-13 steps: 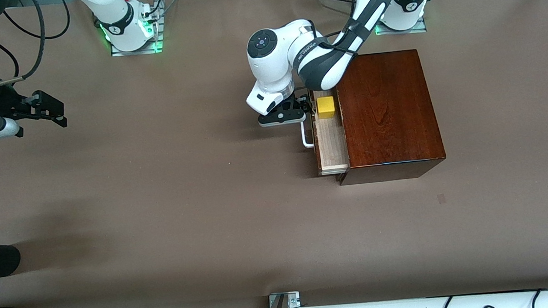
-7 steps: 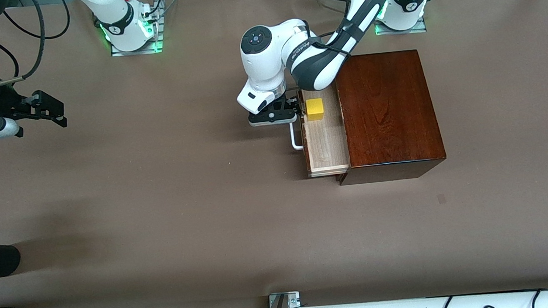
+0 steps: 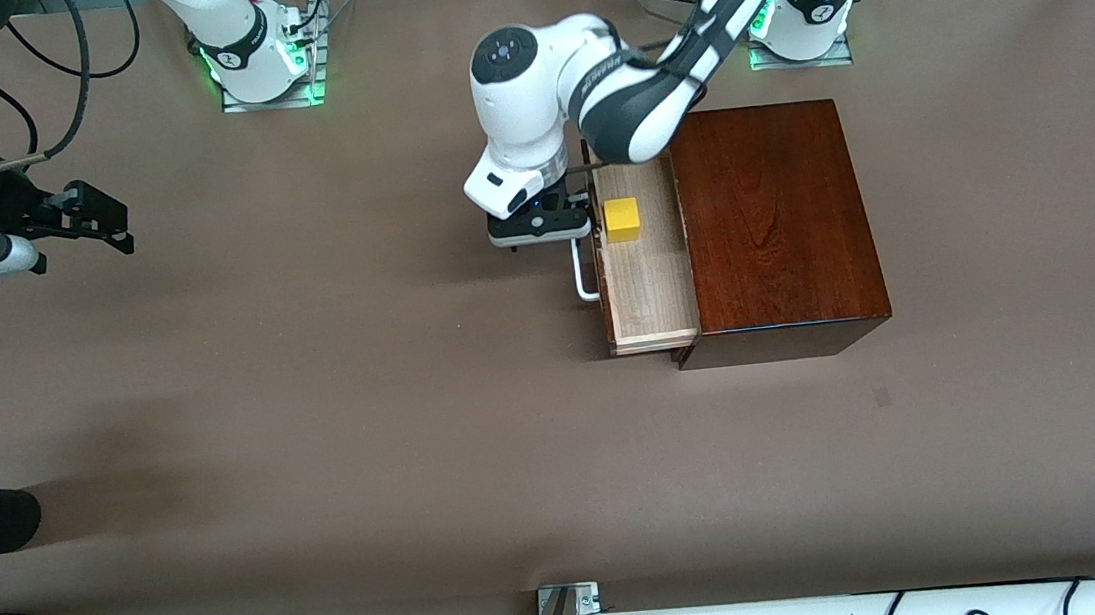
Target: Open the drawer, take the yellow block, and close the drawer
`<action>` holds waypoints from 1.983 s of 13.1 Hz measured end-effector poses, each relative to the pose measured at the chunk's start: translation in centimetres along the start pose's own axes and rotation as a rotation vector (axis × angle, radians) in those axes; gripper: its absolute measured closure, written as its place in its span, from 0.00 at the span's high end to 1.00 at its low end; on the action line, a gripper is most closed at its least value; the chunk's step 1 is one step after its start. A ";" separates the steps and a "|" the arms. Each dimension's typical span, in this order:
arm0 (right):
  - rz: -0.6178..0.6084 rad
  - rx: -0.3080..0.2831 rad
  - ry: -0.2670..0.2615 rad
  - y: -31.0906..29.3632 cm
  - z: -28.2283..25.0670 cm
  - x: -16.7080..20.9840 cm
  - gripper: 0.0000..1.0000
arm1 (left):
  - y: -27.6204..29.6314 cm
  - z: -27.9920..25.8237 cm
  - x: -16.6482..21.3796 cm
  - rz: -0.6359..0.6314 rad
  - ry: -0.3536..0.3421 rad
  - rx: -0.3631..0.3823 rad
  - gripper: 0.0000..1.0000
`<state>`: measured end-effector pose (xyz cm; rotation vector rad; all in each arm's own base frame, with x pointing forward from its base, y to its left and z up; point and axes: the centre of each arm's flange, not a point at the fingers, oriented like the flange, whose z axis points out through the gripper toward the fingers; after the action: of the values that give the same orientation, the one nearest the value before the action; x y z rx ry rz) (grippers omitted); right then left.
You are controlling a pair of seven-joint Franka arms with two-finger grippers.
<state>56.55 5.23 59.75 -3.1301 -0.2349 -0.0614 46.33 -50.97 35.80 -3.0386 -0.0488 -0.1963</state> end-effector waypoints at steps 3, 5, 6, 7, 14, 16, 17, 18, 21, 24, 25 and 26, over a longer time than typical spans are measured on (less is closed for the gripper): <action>0.000 0.000 0.000 0.0 0.0 0.0 1.00 | -4.5 -4.2 3.0 0.022 0.006 0.077 1.00; 0.000 0.000 0.000 0.0 0.0 0.0 1.00 | -9.1 -6.4 6.0 0.074 0.004 0.114 1.00; -0.002 0.000 0.000 -0.1 0.0 0.0 1.00 | -11.7 -7.4 7.7 0.107 0.003 0.128 1.00; -0.004 0.001 0.000 -0.3 0.0 0.0 1.00 | -14.4 -8.4 9.2 0.139 -0.002 0.142 1.00; -0.096 0.037 -0.061 -6.1 4.0 1.7 1.00 | -36.6 -11.3 17.3 0.123 -0.172 -0.132 1.00; -0.191 0.043 -0.085 -11.0 5.3 1.7 1.00 | -43.1 -12.2 18.1 0.176 -0.144 -0.109 1.00; -0.266 0.048 -0.093 -14.1 5.8 1.3 1.00 | -45.7 -12.8 17.8 0.187 -0.135 -0.099 1.00; -0.351 0.053 -0.097 -17.6 6.0 0.7 1.00 | -47.6 -13.5 17.0 0.179 -0.126 -0.090 1.00; -0.605 0.070 -0.068 -29.5 6.6 -2.4 1.00 | -50.1 -15.7 14.6 0.125 -0.071 -0.086 1.00; -0.831 0.032 0.008 -41.5 9.0 -4.7 1.00 | -50.8 -16.3 13.0 0.109 -0.074 -0.088 1.00; -0.891 0.025 0.024 -44.7 10.0 -5.0 1.00 | -50.7 -16.3 12.8 0.111 -0.075 -0.089 1.00; -0.950 0.031 0.040 -47.4 11.1 -5.2 1.00 | -50.5 -16.3 12.8 0.114 -0.076 -0.089 1.00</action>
<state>44.78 51.43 48.45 -2.6620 -1.6336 -0.1116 54.99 -2.00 58.26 -3.1245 0.1301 -0.0761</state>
